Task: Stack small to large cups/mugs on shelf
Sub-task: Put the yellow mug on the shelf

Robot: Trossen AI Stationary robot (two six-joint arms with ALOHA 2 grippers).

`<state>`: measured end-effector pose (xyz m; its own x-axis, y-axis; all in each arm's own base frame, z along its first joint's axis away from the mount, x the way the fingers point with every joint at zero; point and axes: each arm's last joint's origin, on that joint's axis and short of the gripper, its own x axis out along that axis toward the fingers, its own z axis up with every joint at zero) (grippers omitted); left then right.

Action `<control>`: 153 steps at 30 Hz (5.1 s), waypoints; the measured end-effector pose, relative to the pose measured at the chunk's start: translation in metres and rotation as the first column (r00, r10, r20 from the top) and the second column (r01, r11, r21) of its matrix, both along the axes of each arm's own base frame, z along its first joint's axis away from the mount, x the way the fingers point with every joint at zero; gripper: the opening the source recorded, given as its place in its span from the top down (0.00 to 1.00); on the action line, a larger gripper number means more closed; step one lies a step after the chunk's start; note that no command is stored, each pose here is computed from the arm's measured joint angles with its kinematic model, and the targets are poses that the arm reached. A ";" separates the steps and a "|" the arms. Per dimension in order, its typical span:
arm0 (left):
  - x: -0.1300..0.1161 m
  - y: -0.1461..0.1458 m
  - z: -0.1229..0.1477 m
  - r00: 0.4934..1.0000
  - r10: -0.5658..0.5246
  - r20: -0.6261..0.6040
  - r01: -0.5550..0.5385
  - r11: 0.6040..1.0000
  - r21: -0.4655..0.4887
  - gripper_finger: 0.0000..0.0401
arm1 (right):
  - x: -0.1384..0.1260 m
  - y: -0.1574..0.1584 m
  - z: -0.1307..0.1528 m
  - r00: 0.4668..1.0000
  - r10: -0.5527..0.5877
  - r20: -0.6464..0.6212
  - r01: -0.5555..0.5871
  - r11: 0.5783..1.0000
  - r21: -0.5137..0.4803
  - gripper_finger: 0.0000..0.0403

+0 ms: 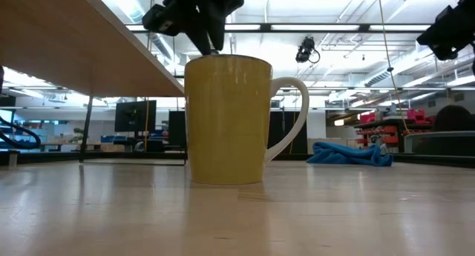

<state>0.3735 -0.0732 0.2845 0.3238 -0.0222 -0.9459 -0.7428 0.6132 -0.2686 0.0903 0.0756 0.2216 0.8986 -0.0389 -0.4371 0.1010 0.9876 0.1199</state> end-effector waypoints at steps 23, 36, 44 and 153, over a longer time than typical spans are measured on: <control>0.010 0.012 -0.024 0.995 0.008 -0.099 -0.007 1.000 0.008 0.78 | -0.001 -0.001 -0.003 1.000 0.000 -0.024 -0.001 1.000 -0.029 0.79; 0.014 0.011 -0.031 0.994 -0.034 -0.104 0.033 0.999 -0.009 0.75 | -0.001 -0.001 -0.003 1.000 0.000 -0.026 -0.001 0.999 -0.033 0.79; 0.020 0.010 -0.045 0.988 -0.059 -0.141 0.053 0.997 -0.049 0.74 | 0.000 0.000 -0.004 0.999 0.000 -0.033 -0.002 0.999 -0.040 0.79; -0.183 0.029 0.115 0.932 0.351 -0.087 -0.361 0.915 -0.182 0.94 | 0.007 0.008 -0.016 0.993 -0.027 -0.111 0.019 0.997 -0.074 0.79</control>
